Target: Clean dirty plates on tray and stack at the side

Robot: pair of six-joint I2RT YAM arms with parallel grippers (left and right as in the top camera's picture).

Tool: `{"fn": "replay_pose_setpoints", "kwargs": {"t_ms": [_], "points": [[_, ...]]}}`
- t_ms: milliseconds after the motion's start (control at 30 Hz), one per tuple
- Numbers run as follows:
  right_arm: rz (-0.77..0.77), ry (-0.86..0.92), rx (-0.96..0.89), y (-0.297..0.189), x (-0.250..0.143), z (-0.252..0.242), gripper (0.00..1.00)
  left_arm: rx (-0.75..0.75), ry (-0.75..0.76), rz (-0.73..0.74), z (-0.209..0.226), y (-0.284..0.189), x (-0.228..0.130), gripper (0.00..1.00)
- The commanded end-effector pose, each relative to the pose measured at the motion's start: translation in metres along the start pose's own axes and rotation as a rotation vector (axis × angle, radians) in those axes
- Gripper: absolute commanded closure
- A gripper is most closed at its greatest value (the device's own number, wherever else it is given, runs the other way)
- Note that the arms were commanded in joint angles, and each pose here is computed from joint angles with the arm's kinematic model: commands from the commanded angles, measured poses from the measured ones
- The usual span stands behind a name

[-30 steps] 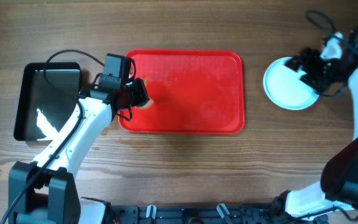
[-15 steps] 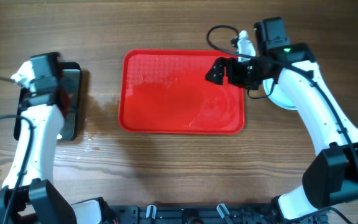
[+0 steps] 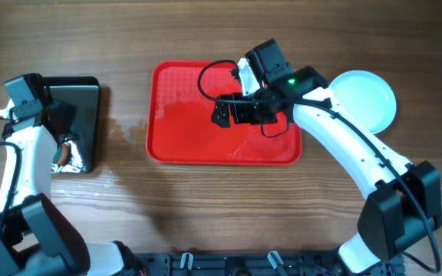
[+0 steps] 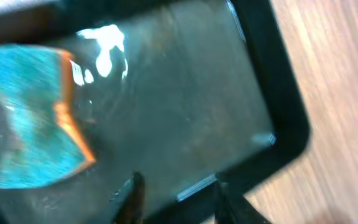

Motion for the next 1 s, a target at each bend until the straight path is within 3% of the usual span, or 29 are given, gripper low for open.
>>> {"fn": "replay_pose_setpoints", "kwargs": {"t_ms": [0, 167, 400, 433, 467, 500, 700, 967], "points": [[-0.056, -0.013, 0.019, -0.033, -0.010, 0.011, 0.00, -0.234, -0.001, 0.058, -0.022, -0.028, -0.005, 0.67], [-0.161, -0.041, 0.004, -0.105, -0.048, 0.017, 0.01, -0.387, 0.019, 0.095, -0.029, -0.083, -0.017, 0.67], [-0.264, -0.039, -0.098, -0.163, -0.136, 0.019, 0.00, -0.540, 0.269, 0.234, -0.053, -0.135, -0.075, 0.63], [-0.291, -0.043, -0.093, -0.167, -0.148, 0.019, 0.00, -0.554, 0.316, 0.262, -0.060, -0.140, -0.087, 0.58], [-0.318, -0.044, -0.089, -0.170, -0.159, 0.018, 0.00, -0.566, 0.353, 0.282, -0.066, -0.143, -0.097, 0.44], [-0.341, -0.037, -0.085, -0.172, -0.169, 0.016, 0.00, -0.576, 0.388, 0.299, -0.072, -0.145, -0.105, 0.00], [-0.341, -0.057, -0.080, -0.171, -0.186, 0.008, 0.00, -0.609, 0.486, 0.349, -0.088, -0.151, -0.131, 0.00], [-0.318, -0.057, -0.120, -0.160, -0.182, 0.011, 0.01, -0.610, 0.488, 0.350, -0.088, -0.152, -0.131, 0.00]]}}
Point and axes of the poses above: each gripper's point midway between its finger pads, its own y axis out along the fingers, its own z axis along the line the jaws close on, x = y × z, the point moved 7 cm from there along -y, back along the fingers, and after that the axes turned 14 degrees about y, right-handed, at the moved point
